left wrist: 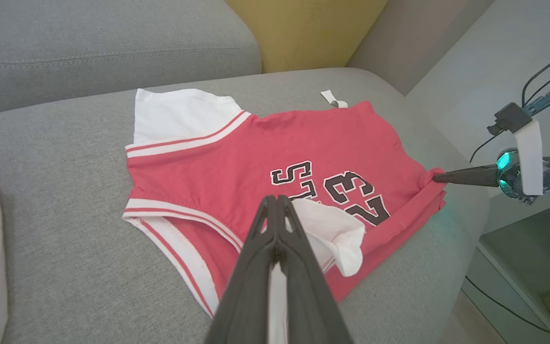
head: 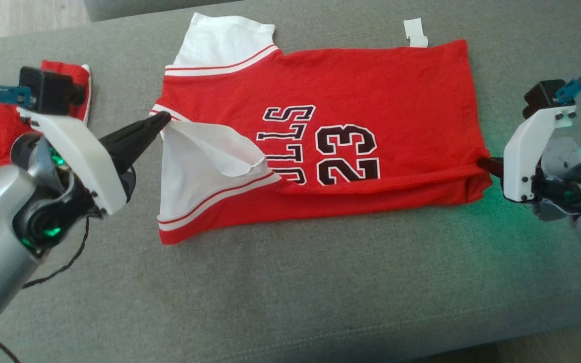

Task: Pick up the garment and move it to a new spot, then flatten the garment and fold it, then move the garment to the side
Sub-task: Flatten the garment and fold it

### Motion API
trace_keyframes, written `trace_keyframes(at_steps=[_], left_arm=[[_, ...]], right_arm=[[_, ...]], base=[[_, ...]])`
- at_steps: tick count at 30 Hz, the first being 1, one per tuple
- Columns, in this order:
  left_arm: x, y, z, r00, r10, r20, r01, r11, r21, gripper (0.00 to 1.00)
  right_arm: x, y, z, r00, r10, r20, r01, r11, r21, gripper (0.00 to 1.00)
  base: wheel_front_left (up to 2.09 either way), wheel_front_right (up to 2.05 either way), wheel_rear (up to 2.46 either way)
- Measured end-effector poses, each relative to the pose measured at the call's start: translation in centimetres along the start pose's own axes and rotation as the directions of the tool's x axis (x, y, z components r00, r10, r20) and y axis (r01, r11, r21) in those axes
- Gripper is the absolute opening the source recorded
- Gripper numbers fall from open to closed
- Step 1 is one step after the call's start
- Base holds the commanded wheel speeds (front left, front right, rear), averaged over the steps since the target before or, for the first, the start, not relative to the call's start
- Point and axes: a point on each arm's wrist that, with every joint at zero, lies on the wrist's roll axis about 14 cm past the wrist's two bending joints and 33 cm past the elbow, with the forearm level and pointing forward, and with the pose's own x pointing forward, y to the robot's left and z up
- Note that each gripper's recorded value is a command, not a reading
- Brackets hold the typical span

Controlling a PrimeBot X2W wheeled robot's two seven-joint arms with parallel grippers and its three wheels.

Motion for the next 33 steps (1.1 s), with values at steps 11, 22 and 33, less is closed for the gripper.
trace_keyframes(at_steps=[11, 22, 33], left_arm=[[1.7, 2.1, 1.0, 0.998, 0.043, 0.044, -0.044, 0.999, 0.001, 0.00], [3.9, 6.1, 0.7, 0.979, 0.193, 0.060, -0.198, 0.976, 0.091, 1.00], [1.6, 6.4, 7.8, 0.868, 0.295, 0.399, -0.343, 0.938, 0.053, 1.00]], right_arm=[[0.4, -0.3, 2.1, 0.997, -0.010, 0.082, 0.009, 1.000, 0.007, 0.00], [1.1, -0.6, 4.9, 0.968, -0.045, 0.248, 0.045, 0.999, 0.006, 1.00], [-2.7, -0.7, 10.1, 0.788, -0.073, 0.611, 0.075, 0.997, 0.023, 1.00]], base=[[0.00, 0.00, 0.00], [0.00, 0.00, 0.00], [0.00, 0.00, 0.00]])
